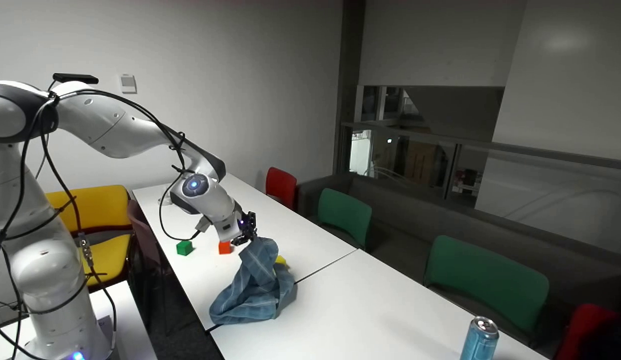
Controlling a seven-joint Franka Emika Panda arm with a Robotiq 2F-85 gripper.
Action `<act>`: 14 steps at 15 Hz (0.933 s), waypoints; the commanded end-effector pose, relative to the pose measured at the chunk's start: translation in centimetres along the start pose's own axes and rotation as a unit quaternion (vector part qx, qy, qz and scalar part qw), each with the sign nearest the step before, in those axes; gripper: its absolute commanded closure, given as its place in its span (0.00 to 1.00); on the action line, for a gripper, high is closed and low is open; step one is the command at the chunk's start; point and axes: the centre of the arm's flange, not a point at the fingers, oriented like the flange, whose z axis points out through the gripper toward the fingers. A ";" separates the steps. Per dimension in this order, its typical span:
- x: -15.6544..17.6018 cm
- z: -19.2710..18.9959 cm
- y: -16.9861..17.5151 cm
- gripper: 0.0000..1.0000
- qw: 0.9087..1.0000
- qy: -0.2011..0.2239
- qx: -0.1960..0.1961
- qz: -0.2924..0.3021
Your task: Move the cloth
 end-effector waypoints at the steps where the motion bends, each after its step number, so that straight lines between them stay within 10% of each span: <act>1: 1.5 0.6 1.7 0.99 0.999 0.008 0.042 0.012; 11: 4.5 -1.6 7.2 0.99 0.984 0.066 0.094 0.137; 14: 4.3 0.2 5.8 0.99 0.991 0.030 0.082 0.099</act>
